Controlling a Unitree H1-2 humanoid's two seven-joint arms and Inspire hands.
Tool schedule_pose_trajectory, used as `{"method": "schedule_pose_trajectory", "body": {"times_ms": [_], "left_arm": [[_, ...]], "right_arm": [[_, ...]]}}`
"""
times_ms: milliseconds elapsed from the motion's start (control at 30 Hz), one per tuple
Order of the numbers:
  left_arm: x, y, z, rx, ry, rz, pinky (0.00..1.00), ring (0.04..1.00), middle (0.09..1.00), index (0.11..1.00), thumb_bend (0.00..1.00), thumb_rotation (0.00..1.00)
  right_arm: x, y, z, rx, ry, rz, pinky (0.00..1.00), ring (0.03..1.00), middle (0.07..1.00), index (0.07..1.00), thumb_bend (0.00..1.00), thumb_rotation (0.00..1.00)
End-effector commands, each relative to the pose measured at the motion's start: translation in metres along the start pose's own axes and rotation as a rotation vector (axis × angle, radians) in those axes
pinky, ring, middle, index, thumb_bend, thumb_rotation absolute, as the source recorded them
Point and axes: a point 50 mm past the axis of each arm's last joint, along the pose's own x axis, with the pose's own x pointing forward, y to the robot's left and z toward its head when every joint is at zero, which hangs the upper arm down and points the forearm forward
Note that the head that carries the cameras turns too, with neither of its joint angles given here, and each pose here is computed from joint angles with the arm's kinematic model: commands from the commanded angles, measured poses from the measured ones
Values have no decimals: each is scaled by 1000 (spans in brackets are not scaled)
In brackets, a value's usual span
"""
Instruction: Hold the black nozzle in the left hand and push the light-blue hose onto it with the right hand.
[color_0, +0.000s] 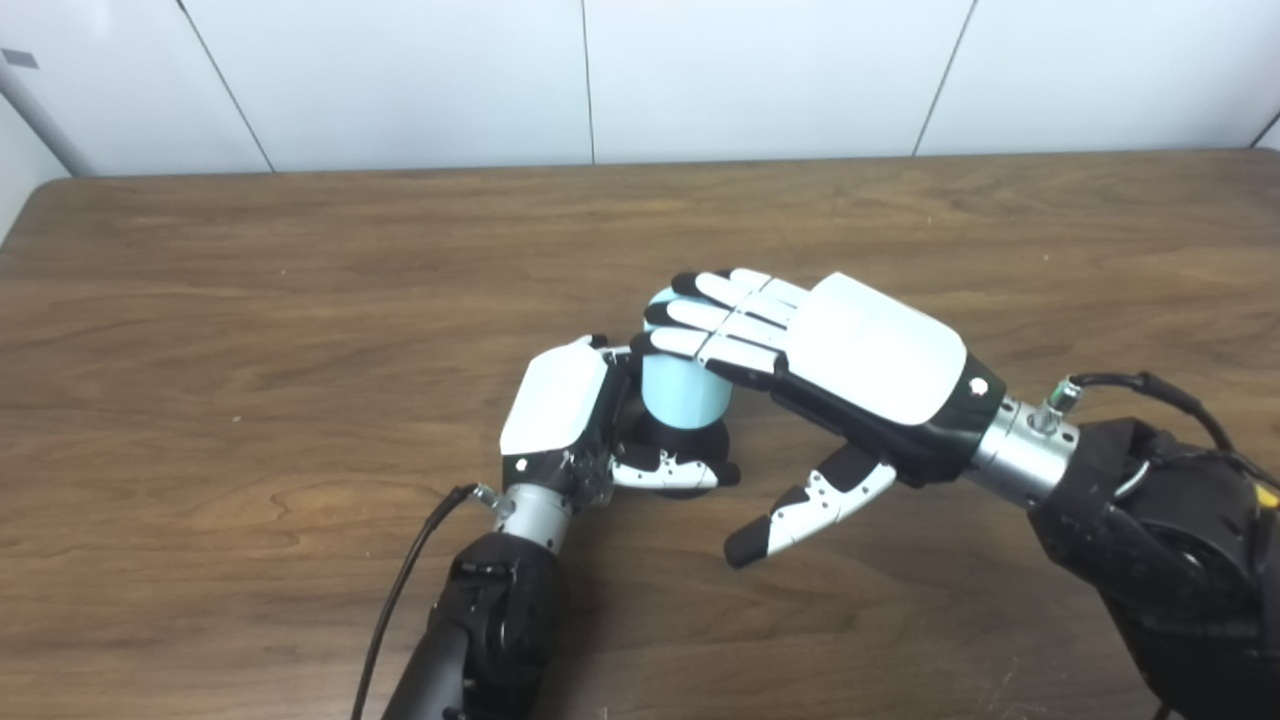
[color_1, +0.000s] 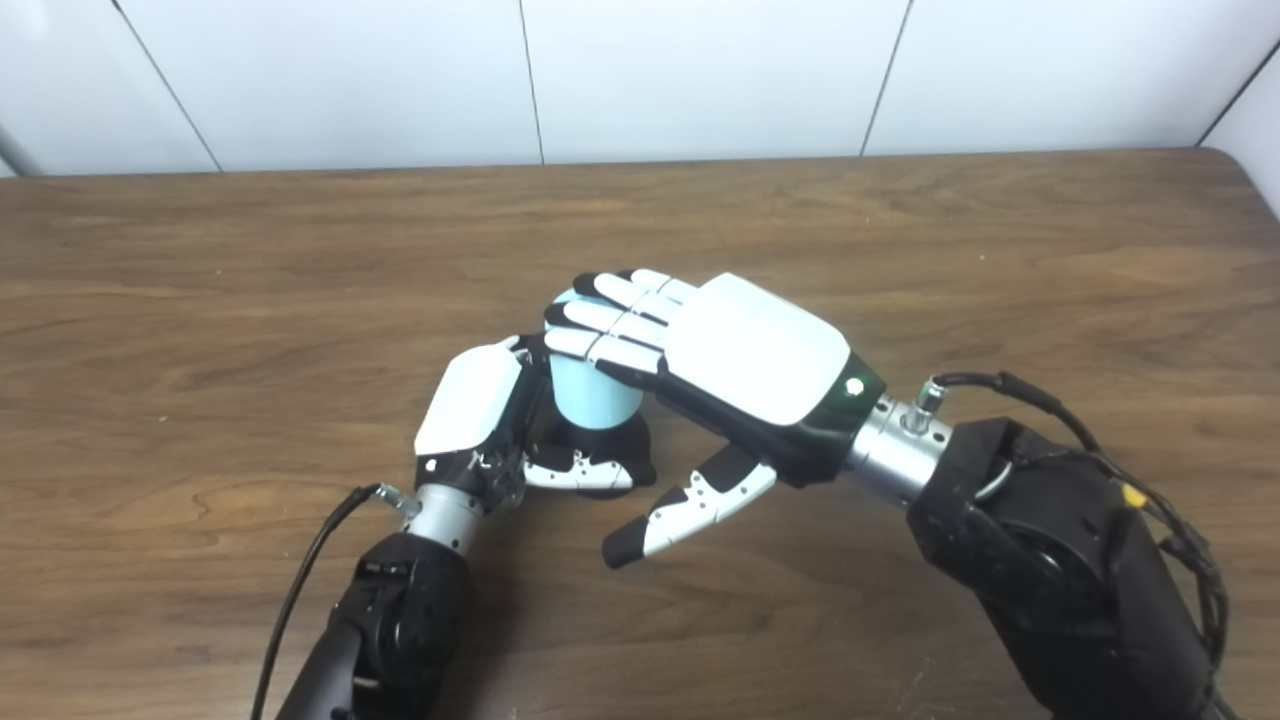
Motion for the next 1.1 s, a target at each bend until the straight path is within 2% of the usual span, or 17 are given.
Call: {"method": "schedule_pose_trajectory", "body": {"times_ms": [0, 233, 533, 1067], "left_arm": [[2, 6, 4, 15, -14, 17, 875, 658, 496, 479, 525, 0], [3, 7, 6, 24, -18, 10, 865, 643, 478, 495, 525, 0], [3, 8, 7, 18, -12, 3, 878, 658, 470, 504, 524, 0], [3, 10, 7, 19, -9, 3, 890, 657, 471, 501, 525, 0]], "right_arm": [[-5, 16, -6, -8, 26, 121, 920, 973, 906, 880, 657, 1000], [-7, 29, -5, -3, 38, 169, 920, 969, 898, 865, 661, 1000], [-11, 39, -8, 20, 44, 168, 884, 956, 896, 882, 657, 1000], [-16, 58, -11, 72, 56, 210, 899, 968, 916, 884, 641, 1000]]}}
